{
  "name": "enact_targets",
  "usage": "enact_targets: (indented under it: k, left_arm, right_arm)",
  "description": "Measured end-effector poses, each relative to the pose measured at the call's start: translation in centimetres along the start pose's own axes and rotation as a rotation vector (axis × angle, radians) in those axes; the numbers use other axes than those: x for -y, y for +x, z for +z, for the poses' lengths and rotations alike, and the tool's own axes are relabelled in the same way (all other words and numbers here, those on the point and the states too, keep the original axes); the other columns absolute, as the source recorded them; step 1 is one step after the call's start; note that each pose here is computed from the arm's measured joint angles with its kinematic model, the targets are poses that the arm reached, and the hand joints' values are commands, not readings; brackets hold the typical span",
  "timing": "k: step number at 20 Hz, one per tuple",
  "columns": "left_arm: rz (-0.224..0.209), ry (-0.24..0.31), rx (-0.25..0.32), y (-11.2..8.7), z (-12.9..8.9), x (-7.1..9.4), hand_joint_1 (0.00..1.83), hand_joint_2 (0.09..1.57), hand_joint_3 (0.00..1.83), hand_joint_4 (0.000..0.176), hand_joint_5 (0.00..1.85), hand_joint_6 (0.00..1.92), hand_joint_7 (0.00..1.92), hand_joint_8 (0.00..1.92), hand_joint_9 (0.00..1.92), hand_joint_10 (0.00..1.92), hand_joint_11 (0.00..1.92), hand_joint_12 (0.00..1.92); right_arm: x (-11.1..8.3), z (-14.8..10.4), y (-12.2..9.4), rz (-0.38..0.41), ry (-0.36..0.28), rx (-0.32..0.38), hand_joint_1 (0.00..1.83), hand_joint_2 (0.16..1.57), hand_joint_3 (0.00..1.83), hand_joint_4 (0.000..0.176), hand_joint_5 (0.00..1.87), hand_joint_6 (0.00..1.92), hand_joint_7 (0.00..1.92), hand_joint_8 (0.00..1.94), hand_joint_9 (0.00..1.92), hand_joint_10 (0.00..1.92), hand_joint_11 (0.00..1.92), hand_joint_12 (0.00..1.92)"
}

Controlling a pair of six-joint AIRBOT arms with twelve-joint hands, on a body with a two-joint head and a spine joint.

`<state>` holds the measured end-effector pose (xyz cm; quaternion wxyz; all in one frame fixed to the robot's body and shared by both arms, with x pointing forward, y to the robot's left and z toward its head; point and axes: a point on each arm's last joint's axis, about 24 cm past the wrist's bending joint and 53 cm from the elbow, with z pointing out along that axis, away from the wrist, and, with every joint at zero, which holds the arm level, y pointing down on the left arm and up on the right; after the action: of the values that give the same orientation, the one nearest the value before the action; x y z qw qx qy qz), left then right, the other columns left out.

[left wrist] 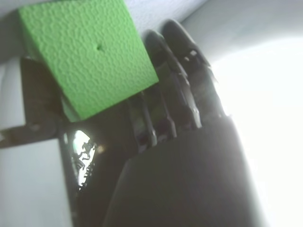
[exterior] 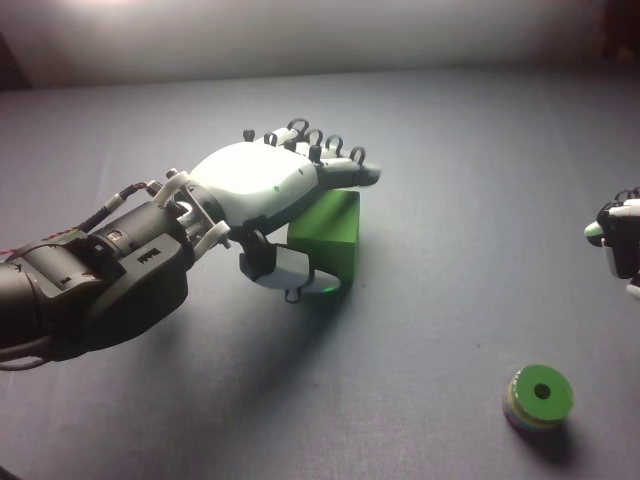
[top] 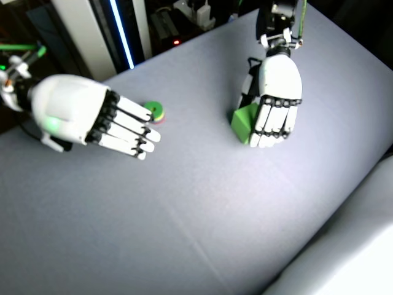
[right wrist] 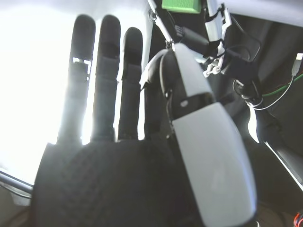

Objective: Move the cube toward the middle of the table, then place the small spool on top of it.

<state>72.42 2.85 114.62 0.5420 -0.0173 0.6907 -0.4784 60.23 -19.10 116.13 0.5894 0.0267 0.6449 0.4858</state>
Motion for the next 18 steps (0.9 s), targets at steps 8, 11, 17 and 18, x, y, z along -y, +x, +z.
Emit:
enact_targets:
  k: [8, 11, 17, 18]
  left_arm:
    - [0.023, 0.083, 0.102, -3.0, -6.4, 2.2, 0.85, 1.00, 0.01, 0.168, 0.01, 0.00, 0.01, 0.00, 0.05, 0.01, 0.00, 0.22]
    - [0.030, 0.092, 0.138, -3.6, -9.9, 2.3, 0.72, 0.99, 0.00, 0.176, 0.03, 0.01, 0.01, 0.00, 0.05, 0.01, 0.00, 0.18]
    - [0.046, 0.127, 0.198, -5.1, -14.9, 3.4, 0.77, 0.98, 0.00, 0.176, 0.00, 0.00, 0.00, 0.00, 0.00, 0.00, 0.06, 0.23]
    - [0.045, 0.123, 0.211, -5.5, -15.5, 3.4, 0.75, 0.97, 0.00, 0.176, 0.00, 0.00, 0.02, 0.01, 0.02, 0.01, 0.08, 0.24]
  right_arm:
    - [-2.1, 0.1, 1.6, 0.023, -0.077, -0.060, 1.06, 1.30, 0.00, 0.000, 0.64, 1.48, 0.75, 0.00, 0.79, 0.00, 0.56, 0.74]
    - [-3.1, 0.1, 3.0, 0.027, -0.112, -0.122, 0.99, 1.25, 0.00, 0.000, 0.63, 0.05, 0.62, 0.00, 0.59, 0.00, 0.24, 0.80]
    - [-3.5, 0.3, 5.8, -0.027, -0.118, -0.279, 0.93, 1.05, 0.00, 0.017, 0.49, 0.00, 0.47, 0.00, 0.66, 0.03, 0.46, 0.94]
    - [-3.4, 0.2, 6.6, -0.042, -0.114, -0.315, 0.91, 1.03, 0.00, 0.019, 0.50, 0.00, 0.46, 0.00, 0.68, 0.02, 0.44, 0.99]
